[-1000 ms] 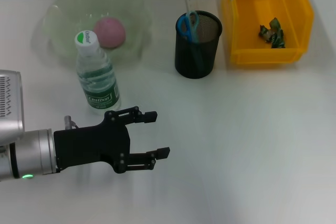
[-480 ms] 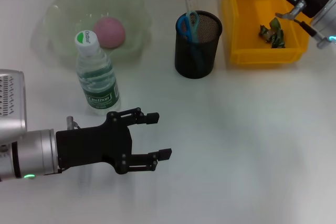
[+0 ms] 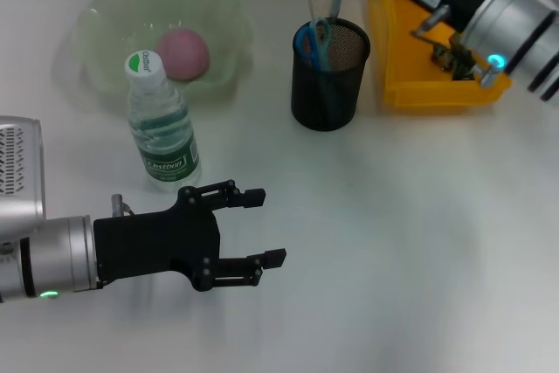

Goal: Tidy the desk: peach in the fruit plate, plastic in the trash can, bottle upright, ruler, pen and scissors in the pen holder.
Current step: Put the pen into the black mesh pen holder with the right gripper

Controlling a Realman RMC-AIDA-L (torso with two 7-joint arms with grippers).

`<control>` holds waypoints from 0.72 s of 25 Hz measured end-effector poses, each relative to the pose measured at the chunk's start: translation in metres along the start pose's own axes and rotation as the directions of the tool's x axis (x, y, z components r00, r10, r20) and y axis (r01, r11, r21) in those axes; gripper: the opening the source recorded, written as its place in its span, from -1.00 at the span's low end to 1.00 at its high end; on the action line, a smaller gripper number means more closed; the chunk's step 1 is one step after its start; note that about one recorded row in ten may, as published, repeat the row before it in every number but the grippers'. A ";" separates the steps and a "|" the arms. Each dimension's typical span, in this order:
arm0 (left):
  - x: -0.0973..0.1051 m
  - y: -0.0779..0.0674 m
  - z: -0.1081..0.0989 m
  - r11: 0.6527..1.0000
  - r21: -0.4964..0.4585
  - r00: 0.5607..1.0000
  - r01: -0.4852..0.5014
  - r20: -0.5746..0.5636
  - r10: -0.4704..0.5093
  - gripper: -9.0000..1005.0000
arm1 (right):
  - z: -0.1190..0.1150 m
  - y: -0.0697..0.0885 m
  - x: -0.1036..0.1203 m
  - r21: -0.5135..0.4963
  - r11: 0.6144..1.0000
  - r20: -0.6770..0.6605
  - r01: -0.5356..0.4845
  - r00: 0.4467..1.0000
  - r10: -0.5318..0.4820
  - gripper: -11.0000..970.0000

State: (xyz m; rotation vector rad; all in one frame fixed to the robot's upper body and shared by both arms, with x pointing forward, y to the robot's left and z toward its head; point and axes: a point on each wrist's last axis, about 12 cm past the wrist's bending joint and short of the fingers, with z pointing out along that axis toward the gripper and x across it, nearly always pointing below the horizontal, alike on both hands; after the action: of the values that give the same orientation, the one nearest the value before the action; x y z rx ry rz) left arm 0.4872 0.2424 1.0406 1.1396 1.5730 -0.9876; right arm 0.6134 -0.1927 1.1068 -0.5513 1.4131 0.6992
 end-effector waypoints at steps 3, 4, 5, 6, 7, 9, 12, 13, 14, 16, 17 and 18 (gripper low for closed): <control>0.000 0.000 0.000 1.000 -0.001 1.000 0.000 0.000 0.000 0.61 | 0.004 0.002 0.008 0.007 1.000 -0.057 -0.018 0.998 0.018 -0.60; 0.000 0.000 0.000 1.000 -0.001 1.000 0.000 0.000 0.000 0.61 | 0.005 0.002 0.013 0.016 0.999 -0.083 -0.040 0.996 0.041 -0.59; 0.001 -0.001 -0.001 1.000 -0.002 1.000 0.001 0.000 -0.001 0.61 | 0.005 0.002 0.013 0.016 0.999 -0.083 -0.040 0.996 0.041 -0.59; 0.001 -0.001 -0.001 1.000 -0.002 1.000 0.002 0.000 -0.002 0.61 | 0.005 0.002 0.015 0.019 0.999 -0.092 -0.049 0.995 0.050 -0.58; 0.001 -0.001 -0.001 1.000 -0.003 1.000 0.003 0.000 -0.003 0.61 | 0.004 0.002 0.018 0.024 0.998 -0.102 -0.058 0.993 0.060 -0.58; 0.002 -0.002 -0.001 1.000 -0.003 1.000 0.003 0.000 -0.003 0.61 | 0.002 0.003 0.020 0.028 0.998 -0.107 -0.061 0.992 0.064 -0.57; 0.002 -0.002 -0.001 1.000 -0.003 1.000 0.004 -0.001 -0.004 0.61 | -0.001 0.004 0.024 0.028 0.997 -0.120 -0.067 0.990 0.070 -0.55; 0.002 -0.002 -0.001 1.000 -0.003 1.000 0.004 -0.001 -0.004 0.61 | -0.001 0.004 0.024 0.028 0.997 -0.120 -0.067 0.990 0.070 -0.55; 0.002 -0.002 -0.001 1.000 -0.002 1.000 0.004 -0.001 -0.004 0.61 | -0.002 0.006 0.026 0.021 0.997 -0.126 -0.068 0.990 0.070 -0.54; 0.002 -0.002 -0.001 1.000 0.000 1.000 0.004 0.000 -0.004 0.61 | -0.004 0.009 0.029 0.007 0.998 -0.138 -0.067 0.988 0.068 -0.53; 0.002 -0.003 -0.001 1.000 0.001 1.000 0.004 0.001 -0.004 0.61 | -0.008 0.011 0.031 0.001 0.998 -0.144 -0.068 0.987 0.067 -0.53; 0.002 -0.003 -0.001 1.000 0.001 1.000 0.004 0.001 -0.004 0.61 | -0.008 0.011 0.031 0.001 0.998 -0.144 -0.068 0.987 0.067 -0.52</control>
State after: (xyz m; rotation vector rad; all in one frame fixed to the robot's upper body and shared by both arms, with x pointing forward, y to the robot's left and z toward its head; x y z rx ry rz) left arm 0.4842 0.2428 1.0390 1.1372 1.5744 -0.9920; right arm 0.6011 -0.1874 1.0756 -0.5682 1.5715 0.7278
